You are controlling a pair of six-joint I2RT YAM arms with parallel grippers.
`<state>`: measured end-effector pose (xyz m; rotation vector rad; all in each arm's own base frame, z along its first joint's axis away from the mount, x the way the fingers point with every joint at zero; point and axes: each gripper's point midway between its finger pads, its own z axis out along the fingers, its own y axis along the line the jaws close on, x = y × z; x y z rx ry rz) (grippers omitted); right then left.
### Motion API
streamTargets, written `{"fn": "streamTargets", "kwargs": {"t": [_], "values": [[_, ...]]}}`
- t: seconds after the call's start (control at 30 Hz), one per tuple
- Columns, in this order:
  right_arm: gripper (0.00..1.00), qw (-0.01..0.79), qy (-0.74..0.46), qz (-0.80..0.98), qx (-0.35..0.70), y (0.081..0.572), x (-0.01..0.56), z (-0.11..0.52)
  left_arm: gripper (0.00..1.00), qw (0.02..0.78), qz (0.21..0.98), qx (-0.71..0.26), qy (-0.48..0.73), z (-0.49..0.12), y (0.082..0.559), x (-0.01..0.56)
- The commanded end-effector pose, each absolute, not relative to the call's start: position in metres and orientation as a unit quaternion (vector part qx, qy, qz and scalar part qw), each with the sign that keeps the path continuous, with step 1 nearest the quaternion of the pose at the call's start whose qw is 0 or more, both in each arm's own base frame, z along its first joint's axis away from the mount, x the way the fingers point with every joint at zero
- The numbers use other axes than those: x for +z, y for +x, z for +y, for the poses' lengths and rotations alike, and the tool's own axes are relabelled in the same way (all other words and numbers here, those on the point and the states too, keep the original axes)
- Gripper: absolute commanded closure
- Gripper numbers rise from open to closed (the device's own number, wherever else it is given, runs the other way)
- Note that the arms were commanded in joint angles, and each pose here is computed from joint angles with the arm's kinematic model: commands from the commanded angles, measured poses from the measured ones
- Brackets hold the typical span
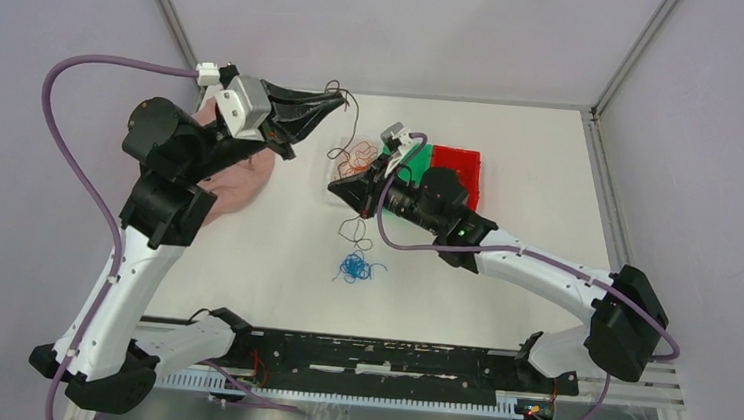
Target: Untangle the cables
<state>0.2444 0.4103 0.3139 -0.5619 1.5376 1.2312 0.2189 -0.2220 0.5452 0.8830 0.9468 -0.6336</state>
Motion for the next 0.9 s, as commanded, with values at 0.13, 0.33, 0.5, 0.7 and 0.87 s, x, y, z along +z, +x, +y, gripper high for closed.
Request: {"fn": "streamTargets", "kwargs": {"t": [0.13, 0.33, 0.5, 0.7, 0.87], "values": [[0.99, 0.602, -0.149, 0.621, 0.478, 0.280, 0.377, 0.358, 0.97, 0.734, 0.464, -0.297, 0.396, -0.221, 0.221, 0.518], [0.99, 0.655, -0.078, 0.621, 0.423, 0.310, 0.400, 0.286, 0.96, 0.660, 0.546, -0.317, 0.406, -0.236, 0.243, 0.429], [0.99, 0.676, -0.026, 0.645, 0.356, 0.333, 0.394, 0.232, 0.89, 0.570, 0.600, -0.330, 0.454, -0.272, 0.261, 0.363], [0.99, 0.687, 0.012, 0.667, 0.288, 0.353, 0.388, 0.187, 0.40, 0.482, 0.629, -0.288, 0.538, -0.308, 0.279, 0.308], [1.00, 0.692, 0.025, 0.684, 0.229, 0.371, 0.381, 0.159, 0.11, 0.432, 0.635, -0.285, 0.574, -0.309, 0.275, 0.290]]}}
